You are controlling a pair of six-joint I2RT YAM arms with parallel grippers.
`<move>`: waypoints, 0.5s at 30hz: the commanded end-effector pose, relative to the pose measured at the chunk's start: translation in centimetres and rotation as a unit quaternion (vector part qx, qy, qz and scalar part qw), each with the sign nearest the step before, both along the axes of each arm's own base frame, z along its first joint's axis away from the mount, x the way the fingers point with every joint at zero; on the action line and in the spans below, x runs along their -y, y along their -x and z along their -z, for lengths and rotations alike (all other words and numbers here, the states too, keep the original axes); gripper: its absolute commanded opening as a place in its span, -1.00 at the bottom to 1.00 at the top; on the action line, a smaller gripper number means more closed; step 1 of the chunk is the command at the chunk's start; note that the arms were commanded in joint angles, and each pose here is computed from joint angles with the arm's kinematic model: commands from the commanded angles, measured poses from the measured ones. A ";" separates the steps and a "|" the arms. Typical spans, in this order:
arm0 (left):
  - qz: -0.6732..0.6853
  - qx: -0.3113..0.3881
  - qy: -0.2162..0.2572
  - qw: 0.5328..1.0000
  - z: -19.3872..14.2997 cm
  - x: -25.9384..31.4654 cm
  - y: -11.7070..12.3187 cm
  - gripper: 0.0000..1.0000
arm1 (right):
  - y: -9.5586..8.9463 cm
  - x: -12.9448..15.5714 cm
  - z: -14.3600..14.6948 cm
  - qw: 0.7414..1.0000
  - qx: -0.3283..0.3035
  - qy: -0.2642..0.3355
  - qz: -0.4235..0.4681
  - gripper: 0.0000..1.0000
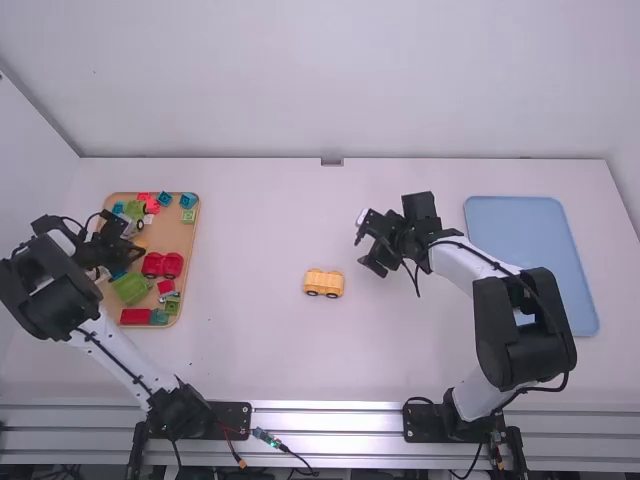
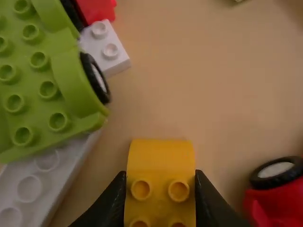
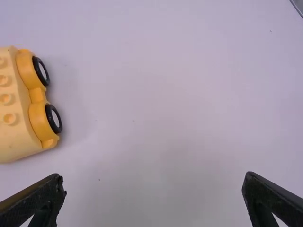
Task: Assemble lego blocks to make yellow taxi
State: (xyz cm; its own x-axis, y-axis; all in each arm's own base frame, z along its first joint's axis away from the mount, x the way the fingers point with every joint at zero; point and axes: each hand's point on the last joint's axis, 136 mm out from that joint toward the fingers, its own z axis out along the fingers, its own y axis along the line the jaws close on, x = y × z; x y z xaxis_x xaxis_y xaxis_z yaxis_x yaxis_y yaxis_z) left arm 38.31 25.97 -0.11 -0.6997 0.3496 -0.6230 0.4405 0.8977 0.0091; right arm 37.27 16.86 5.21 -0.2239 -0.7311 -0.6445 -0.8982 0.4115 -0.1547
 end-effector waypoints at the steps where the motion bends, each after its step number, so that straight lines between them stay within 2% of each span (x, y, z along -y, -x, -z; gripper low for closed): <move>1: -0.002 0.020 -0.003 1.000 -3.1 -0.2 -0.3 -0.89 | 0.3 -0.5 -1.0 1.000 0.004 -0.019 -0.011 0.98; 6: 0.014 0.036 0.023 0.999 -6.8 1.2 -0.8 -0.90 | 0.2 -0.5 -1.1 1.000 0.006 -0.018 -0.011 0.98; 15: 0.051 0.024 0.040 0.998 -9.4 4.3 -2.4 -0.92 | 0.3 -0.5 -1.0 1.000 0.003 -0.019 -0.011 0.98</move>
